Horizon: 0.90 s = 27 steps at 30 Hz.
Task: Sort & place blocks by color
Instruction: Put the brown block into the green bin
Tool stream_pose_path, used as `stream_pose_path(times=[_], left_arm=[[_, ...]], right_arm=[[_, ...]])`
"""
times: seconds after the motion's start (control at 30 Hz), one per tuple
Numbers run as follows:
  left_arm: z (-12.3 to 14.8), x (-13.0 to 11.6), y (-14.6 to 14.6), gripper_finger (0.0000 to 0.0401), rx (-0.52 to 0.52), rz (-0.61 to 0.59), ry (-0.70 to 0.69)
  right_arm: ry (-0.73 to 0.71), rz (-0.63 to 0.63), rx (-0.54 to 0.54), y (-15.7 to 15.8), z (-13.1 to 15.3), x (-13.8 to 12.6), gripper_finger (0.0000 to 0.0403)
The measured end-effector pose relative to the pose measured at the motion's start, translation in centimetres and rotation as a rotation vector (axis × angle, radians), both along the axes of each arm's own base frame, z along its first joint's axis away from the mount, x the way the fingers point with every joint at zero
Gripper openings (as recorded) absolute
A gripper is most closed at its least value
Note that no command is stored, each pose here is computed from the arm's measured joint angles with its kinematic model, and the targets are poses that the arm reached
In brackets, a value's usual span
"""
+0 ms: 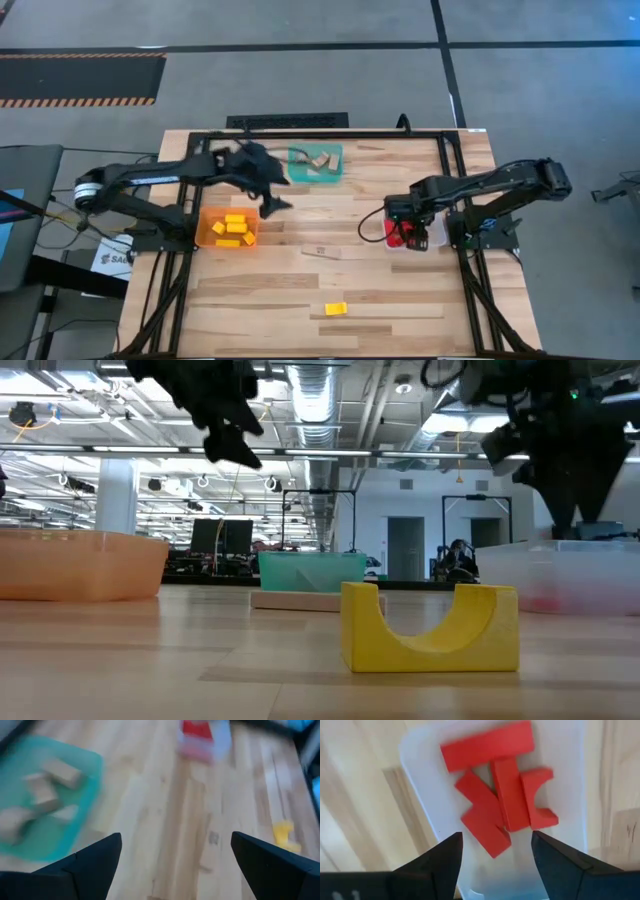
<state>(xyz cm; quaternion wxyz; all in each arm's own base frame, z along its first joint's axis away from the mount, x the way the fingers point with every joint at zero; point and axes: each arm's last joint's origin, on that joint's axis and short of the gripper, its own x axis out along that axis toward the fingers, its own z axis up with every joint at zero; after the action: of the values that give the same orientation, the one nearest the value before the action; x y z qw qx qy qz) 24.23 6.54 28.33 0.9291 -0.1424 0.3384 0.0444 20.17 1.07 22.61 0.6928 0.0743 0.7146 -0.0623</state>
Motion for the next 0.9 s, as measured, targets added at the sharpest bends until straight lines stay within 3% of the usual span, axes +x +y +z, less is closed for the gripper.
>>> stream_pose_path(times=[0.17, 0.33, 0.63, 0.9], left_arm=[[-3.8, 3.8, -1.8, 0.0364, 0.059, -0.252, 0.071], [-8.0, 7.2, -4.3, 0.0364, 0.072, -0.367, 0.11], [-12.5, 10.3, -7.9, 0.0364, 0.181, -0.38, 0.114], [-15.1, 10.9, -9.1, 0.0364, 0.185, -0.389, 0.154]], right_arm=[[-0.134, -0.07, -0.011, -0.1, 2.6, -0.5, 0.0255], [-0.261, -0.169, 0.009, -0.1, 4.6, -2.1, 0.0255], [-0.402, -0.202, 0.02, 0.4, 6.8, -5.0, 0.0255], [-0.393, -0.202, -0.013, 0.0, 7.1, -6.2, 0.0255]])
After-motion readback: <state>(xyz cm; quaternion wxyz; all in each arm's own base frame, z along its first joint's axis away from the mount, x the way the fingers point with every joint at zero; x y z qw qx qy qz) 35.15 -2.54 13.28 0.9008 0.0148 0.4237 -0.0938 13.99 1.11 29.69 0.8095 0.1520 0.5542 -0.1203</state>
